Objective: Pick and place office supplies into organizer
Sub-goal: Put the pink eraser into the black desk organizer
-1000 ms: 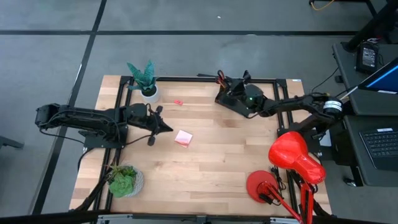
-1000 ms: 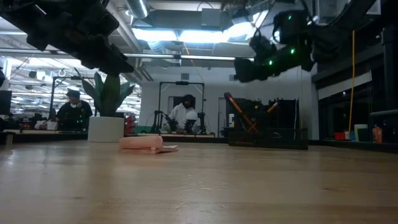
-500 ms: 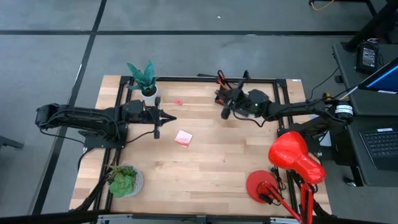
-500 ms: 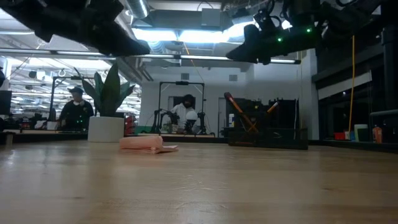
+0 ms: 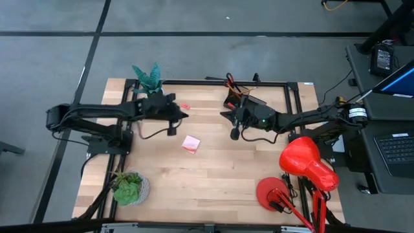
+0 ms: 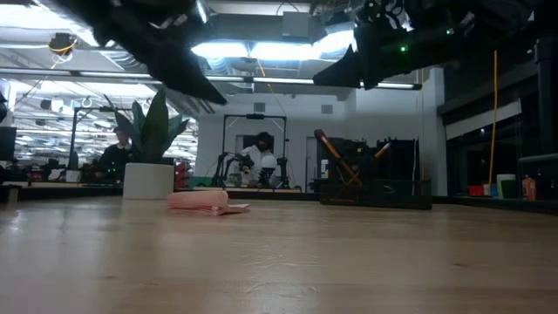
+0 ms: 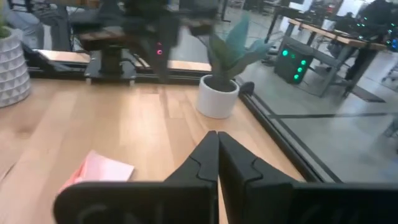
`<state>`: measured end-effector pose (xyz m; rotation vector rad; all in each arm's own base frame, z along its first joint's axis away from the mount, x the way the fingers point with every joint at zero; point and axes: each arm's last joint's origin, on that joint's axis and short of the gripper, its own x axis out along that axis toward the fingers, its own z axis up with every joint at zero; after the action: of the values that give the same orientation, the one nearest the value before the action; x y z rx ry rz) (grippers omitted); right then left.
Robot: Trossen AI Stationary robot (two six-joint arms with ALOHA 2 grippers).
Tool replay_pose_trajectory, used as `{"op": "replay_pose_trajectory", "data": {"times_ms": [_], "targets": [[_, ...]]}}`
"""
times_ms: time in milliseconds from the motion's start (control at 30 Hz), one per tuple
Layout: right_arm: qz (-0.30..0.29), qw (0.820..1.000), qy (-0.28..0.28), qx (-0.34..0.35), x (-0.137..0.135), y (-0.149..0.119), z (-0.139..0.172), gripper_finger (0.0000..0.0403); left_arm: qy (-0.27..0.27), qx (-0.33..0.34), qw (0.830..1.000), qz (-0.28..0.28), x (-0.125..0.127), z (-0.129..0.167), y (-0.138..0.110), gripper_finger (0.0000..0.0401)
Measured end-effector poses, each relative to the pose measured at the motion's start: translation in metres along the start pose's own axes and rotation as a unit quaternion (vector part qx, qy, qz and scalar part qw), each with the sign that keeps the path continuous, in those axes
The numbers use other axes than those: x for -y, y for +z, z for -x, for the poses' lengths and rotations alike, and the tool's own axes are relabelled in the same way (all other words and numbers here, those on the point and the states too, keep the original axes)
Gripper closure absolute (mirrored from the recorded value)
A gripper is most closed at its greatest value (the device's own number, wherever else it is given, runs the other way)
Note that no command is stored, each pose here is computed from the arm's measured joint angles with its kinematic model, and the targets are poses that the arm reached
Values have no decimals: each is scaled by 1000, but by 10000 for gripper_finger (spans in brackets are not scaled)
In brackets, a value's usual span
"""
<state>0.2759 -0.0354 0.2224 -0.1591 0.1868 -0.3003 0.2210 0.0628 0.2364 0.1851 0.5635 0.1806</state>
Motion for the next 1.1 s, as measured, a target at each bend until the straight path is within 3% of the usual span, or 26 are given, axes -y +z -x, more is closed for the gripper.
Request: {"op": "replay_pose_trajectory", "data": {"times_ms": [167,267,467,667,833,1100], "targets": [[6,1000,8,-4,-4,0,1,395,9,-99,995,8,-17,-28,9,398],[6,1000,8,-4,-4,0,1,396,-5,-174,985,-19,-26,-46,12,398],[-19,1000,8,-6,-4,-1,1,387,-34,-251,965,-64,-43,-67,19,397],[-39,999,9,-19,-5,-3,1,388,-33,-272,956,-102,-56,-75,13,391],[-52,998,11,-41,-5,-8,1,393,4,-294,950,-107,-63,-73,10,377],[-74,996,10,-55,-6,-10,1,386,5,-289,953,-88,-62,-74,11,355]]}}
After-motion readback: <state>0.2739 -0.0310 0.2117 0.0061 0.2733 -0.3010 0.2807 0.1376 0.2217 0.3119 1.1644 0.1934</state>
